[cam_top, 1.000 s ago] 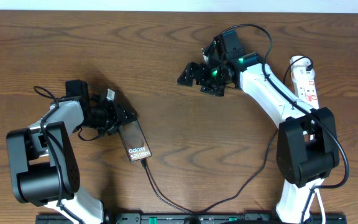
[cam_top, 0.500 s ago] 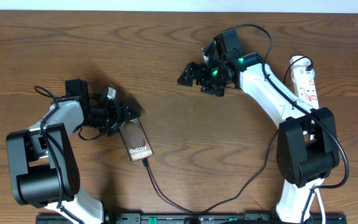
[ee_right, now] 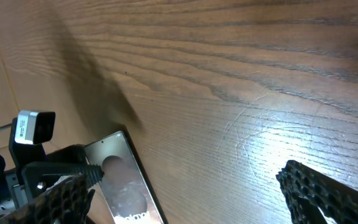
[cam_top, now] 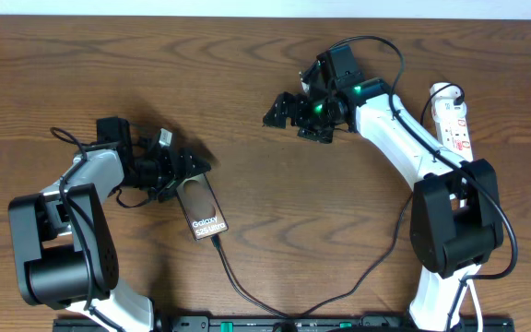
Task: Plug charger to phone and switch on socket
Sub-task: 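Lay the phone flat on the table and open the left gripper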
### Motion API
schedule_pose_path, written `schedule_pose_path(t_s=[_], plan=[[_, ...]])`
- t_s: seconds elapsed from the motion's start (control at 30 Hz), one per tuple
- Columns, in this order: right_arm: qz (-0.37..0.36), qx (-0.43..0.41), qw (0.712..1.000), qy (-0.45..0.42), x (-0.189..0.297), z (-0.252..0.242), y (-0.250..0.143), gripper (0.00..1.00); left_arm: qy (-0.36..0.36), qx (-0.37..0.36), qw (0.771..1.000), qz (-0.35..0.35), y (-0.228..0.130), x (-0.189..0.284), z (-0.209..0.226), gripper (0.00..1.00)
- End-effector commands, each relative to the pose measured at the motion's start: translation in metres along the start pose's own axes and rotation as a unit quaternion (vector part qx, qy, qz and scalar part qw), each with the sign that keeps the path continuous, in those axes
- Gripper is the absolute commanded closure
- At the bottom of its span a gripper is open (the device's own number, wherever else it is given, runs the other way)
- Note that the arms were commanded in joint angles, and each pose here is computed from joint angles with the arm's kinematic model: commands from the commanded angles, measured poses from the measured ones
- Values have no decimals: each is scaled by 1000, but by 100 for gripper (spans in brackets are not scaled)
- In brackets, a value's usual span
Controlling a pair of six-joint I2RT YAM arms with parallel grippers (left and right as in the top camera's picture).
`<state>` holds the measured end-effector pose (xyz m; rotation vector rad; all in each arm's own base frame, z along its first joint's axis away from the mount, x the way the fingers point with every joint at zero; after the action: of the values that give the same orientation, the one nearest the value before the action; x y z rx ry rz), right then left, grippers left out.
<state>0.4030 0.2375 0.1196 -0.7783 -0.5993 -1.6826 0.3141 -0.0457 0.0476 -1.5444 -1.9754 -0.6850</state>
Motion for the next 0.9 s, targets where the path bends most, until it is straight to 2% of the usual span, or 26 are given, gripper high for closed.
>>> schedule_pose_path(t_s=[0.0, 0.3, 0.6, 0.87], plan=[[-14, 15, 1000, 11, 15, 10, 2, 4, 50, 14, 998, 20, -11, -5, 19, 14], [-14, 15, 1000, 10, 15, 10, 2, 4, 89, 31, 995, 39, -21, -3, 30, 14], [-13, 14, 1000, 10, 15, 10, 2, 4, 98, 35, 994, 44, -24, -2, 33, 13], [-13, 14, 1000, 10, 15, 10, 2, 3, 160, 69, 983, 50, -29, 2, 49, 13]])
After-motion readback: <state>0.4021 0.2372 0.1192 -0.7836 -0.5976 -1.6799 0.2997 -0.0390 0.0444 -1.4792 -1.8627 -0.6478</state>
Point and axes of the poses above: each gripper's point midway between its finger pads, its own x axis back along the fingers, its own z axis along the line the jaws close on, y = z × x, the point moved 3 cm from there along x, back along the fingers, and after that the axes turned 10 degrees about -x, right-handed, at the moved point
